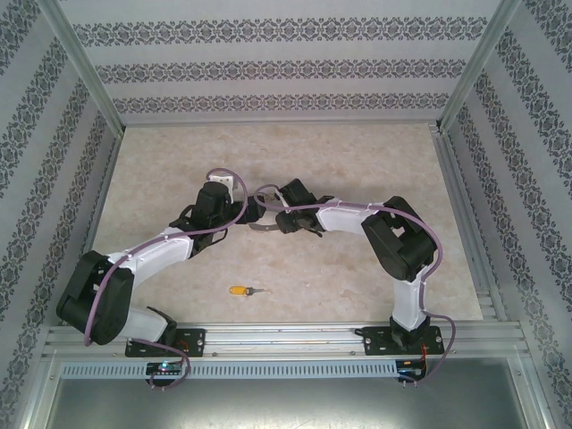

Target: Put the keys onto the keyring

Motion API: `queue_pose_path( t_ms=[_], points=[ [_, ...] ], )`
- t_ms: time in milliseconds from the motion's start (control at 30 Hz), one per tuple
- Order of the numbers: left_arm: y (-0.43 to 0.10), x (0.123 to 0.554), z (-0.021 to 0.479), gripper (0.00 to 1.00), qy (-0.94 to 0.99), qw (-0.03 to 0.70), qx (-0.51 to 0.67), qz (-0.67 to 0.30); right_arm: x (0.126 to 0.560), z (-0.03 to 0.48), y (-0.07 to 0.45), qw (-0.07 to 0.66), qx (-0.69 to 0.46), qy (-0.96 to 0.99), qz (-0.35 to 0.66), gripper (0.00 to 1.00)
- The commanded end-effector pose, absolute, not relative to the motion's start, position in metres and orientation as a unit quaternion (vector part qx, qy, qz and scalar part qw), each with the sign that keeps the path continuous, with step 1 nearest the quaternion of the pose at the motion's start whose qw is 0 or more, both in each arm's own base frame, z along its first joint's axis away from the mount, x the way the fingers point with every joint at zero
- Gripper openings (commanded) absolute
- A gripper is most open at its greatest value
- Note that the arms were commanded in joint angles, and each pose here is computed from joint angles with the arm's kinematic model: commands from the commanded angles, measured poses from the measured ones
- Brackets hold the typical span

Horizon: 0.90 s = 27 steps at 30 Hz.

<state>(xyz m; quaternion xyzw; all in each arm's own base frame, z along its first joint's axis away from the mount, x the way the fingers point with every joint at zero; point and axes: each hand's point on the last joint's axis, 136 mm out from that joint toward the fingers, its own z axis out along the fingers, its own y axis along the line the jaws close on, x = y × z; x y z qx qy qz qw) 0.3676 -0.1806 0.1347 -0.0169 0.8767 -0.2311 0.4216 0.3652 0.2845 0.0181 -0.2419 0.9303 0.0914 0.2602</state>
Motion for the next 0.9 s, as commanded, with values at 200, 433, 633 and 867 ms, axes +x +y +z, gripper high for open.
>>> queue_pose_path(
  t_ms=[200, 433, 633, 867],
  points=[
    [-0.183, 0.38, 0.149, 1.0, 0.863, 0.44, -0.022, -0.247, 0.363, 0.024, 0.281, 0.266, -0.246, 0.928, 0.082, 0.34],
    [-0.184, 0.379, 0.148, 1.0, 0.863, 0.439, -0.021, -0.251, 0.368, 0.026, 0.272, 0.27, -0.227, 0.932, 0.081, 0.35],
    [-0.185, 0.38, 0.148, 1.0, 0.862, 0.439, -0.02, -0.253, 0.372, 0.03, 0.265, 0.274, -0.21, 0.934, 0.091, 0.39],
    [-0.188, 0.38, 0.147, 1.0, 0.862, 0.435, -0.02, -0.259, 0.376, 0.035, 0.263, 0.276, -0.203, 0.934, 0.1, 0.38]
  ],
)
